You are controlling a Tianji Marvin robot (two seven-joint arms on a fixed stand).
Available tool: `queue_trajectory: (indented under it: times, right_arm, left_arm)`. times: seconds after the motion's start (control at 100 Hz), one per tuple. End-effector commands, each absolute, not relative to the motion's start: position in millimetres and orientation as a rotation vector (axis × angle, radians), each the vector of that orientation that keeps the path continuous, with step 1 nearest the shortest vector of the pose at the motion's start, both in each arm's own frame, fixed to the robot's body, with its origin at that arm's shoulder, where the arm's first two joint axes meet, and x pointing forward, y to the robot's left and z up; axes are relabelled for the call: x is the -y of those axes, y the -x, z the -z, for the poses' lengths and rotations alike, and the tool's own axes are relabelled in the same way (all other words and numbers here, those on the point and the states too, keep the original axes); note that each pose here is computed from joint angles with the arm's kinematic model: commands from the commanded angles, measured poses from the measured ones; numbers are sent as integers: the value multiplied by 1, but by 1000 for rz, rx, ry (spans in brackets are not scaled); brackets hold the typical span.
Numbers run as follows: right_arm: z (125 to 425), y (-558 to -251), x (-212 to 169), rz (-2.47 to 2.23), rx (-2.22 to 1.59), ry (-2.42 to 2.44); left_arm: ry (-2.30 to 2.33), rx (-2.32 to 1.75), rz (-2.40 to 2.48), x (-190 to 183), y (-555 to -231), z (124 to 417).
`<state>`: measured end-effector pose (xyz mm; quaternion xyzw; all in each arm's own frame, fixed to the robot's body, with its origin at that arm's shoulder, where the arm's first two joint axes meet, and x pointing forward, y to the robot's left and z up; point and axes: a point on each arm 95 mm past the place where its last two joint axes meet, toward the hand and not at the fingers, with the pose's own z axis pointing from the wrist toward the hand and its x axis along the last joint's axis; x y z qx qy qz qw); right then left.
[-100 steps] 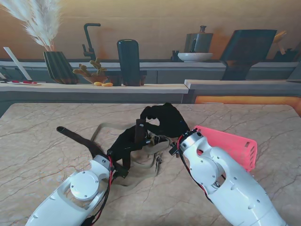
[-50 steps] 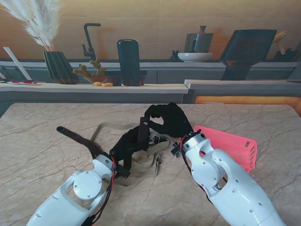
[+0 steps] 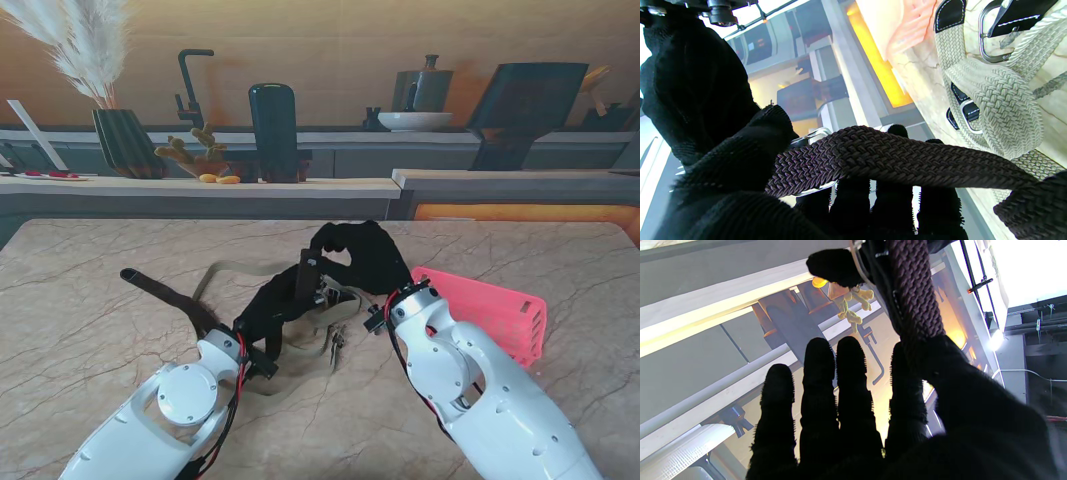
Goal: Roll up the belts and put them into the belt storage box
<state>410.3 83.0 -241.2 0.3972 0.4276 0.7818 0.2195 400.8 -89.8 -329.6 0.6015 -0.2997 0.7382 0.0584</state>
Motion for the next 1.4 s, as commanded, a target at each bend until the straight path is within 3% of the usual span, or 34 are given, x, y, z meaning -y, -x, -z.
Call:
queue_trajectory:
  times: [0.0,0.56,1.39]
  right_arm:
    - [243,-410,-90,-2179,-1183,-1117]
    - [255,-418,-95,-2176,-1088,-1225]
    - [279,-428,-62,-1943,-1139,-1330]
  left_arm:
    - [-1817,916,-2219,92,-398,332]
    - [-1854,687,-2062,99,-389,329]
    - [-1887,614,-1965,95,-390,327]
